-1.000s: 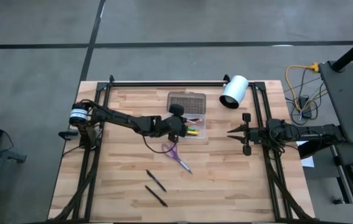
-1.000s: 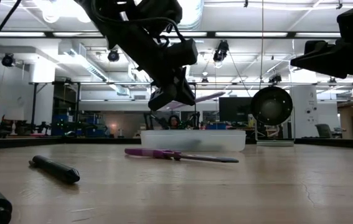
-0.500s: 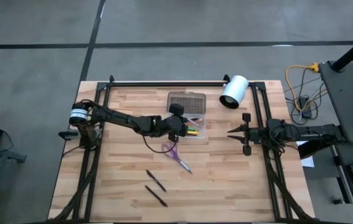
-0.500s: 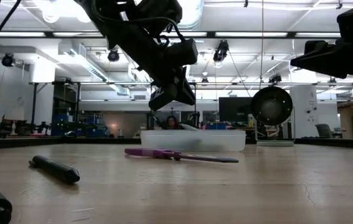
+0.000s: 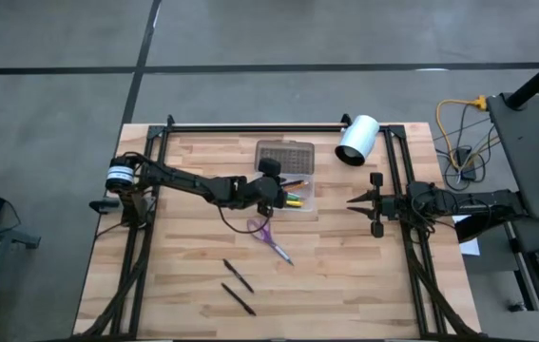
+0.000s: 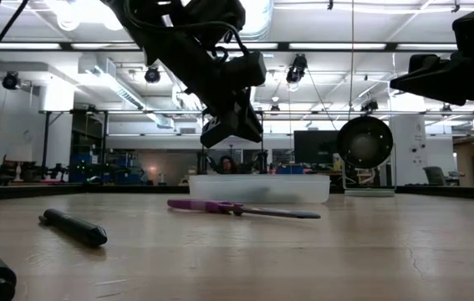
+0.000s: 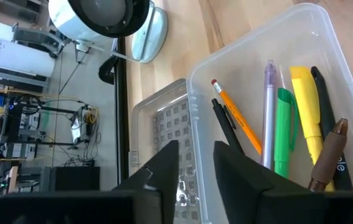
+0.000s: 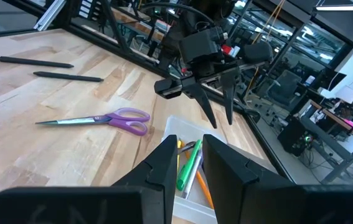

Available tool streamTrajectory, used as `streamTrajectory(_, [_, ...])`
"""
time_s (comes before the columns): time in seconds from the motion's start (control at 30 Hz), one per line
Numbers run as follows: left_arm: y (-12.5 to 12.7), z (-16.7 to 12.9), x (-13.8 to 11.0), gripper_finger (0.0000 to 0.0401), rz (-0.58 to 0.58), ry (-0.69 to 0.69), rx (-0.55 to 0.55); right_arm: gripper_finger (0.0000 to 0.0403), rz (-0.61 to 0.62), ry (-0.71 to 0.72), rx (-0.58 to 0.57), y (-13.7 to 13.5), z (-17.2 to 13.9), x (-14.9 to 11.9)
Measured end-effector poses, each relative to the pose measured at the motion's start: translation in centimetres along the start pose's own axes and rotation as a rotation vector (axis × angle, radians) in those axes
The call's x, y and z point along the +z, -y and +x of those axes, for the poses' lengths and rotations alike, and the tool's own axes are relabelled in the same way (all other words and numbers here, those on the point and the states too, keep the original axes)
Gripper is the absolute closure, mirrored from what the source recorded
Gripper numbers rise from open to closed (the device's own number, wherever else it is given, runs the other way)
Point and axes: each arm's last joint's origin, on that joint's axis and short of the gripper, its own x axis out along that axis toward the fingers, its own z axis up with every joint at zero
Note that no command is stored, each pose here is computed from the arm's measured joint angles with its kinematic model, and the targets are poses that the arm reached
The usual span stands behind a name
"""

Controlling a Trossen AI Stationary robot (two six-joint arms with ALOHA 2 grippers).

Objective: Pick & place school supplies into a supply box
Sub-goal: Put the top black pen into the transparent bin

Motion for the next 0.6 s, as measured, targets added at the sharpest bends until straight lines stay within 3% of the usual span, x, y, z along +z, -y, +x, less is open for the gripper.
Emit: streamTrajectory(0.6, [1.2,-1.1,0.1,0.0297,-0.006,-0.053,-0.08,0.0335,0.0,0.0,0.001,0.0,0.0,0.0])
